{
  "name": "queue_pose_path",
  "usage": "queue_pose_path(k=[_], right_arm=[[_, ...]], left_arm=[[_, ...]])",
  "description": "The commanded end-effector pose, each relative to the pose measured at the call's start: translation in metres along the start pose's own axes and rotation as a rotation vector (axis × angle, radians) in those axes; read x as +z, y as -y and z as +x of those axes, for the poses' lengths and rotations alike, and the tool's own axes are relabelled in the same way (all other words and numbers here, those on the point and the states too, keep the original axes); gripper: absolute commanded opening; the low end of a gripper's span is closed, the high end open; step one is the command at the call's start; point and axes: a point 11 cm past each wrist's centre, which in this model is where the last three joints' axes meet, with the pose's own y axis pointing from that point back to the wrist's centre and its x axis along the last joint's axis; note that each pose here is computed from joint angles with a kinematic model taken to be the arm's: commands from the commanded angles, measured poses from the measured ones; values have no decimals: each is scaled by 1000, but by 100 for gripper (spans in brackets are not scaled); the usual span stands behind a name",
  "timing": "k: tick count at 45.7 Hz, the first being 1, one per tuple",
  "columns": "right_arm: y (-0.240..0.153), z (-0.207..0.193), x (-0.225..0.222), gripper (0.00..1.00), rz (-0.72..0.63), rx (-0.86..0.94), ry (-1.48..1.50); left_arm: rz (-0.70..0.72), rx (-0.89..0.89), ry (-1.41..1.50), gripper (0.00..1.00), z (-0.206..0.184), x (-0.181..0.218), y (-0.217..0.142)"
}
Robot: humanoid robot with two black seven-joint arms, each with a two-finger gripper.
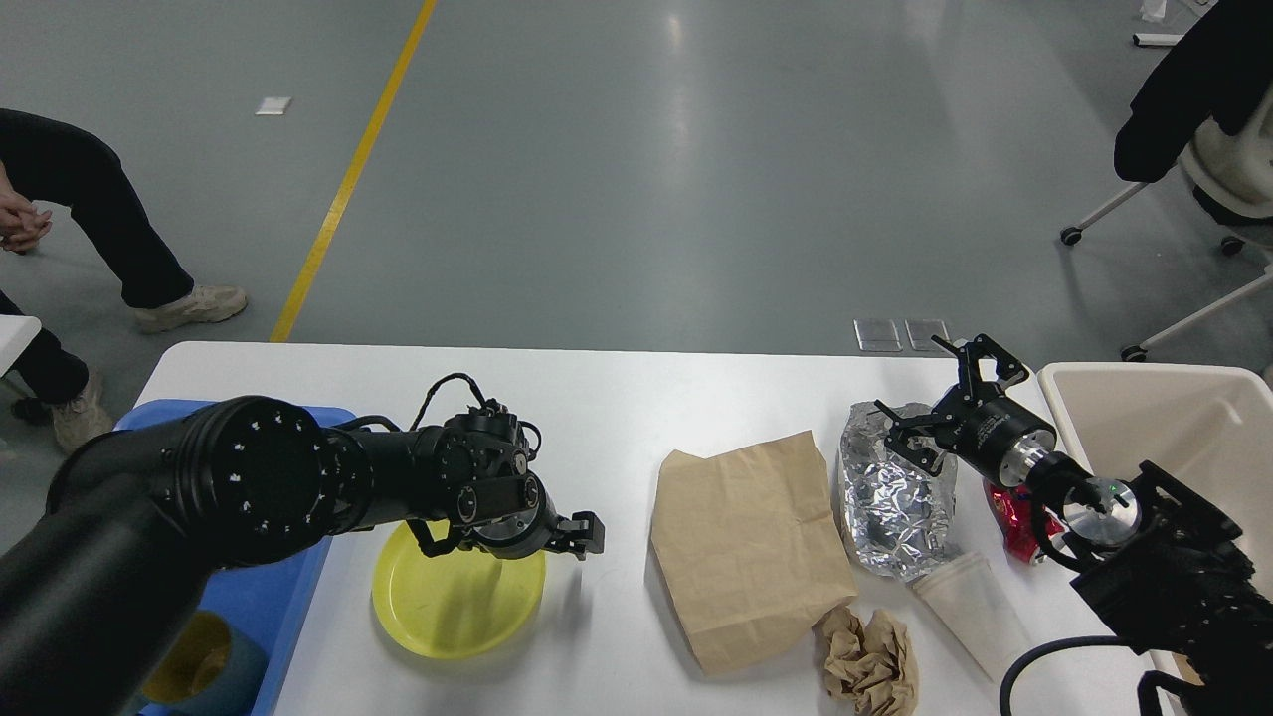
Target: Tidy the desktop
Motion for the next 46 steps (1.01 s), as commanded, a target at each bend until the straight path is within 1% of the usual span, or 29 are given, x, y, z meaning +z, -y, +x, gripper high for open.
queue_pose_path(k=[1, 4, 7, 9, 13, 16, 19, 23, 27, 32, 33, 46], right_arm=[[0, 0, 0, 100, 0, 0, 0], [0, 0, 0, 100, 0, 0, 0], [0, 0, 0, 100, 0, 0, 0], [0, 0, 0, 100, 0, 0, 0], [0, 0, 0, 100, 0, 0, 0], [0, 0, 0, 100, 0, -1, 0], [0, 0, 0, 100, 0, 0, 0], [0, 0, 0, 100, 0, 0, 0], [0, 0, 0, 100, 0, -1, 0], [0, 0, 0, 100, 0, 0, 0], [0, 1, 0, 100, 0, 1, 0], [0, 1, 0, 100, 0, 1, 0]], left_arm=[[4, -32, -7, 96, -14, -4, 11], [8, -28, -10, 95, -16, -6, 13], [10, -27, -9, 88, -17, -6, 14], [10, -27, -12, 80, -17, -7, 14], [17, -33, -9, 59, -17, -8, 14], [19, -33, -12, 48, -17, -8, 14], [21, -42, -10, 35, -18, -8, 13], [20, -46, -11, 24, -18, -8, 13], [20, -60, -7, 18, -19, -9, 12], [19, -96, 3, 2, -21, -8, 11], [18, -102, 4, 0, -22, -8, 11], [18, -110, 3, 0, -21, -9, 9]])
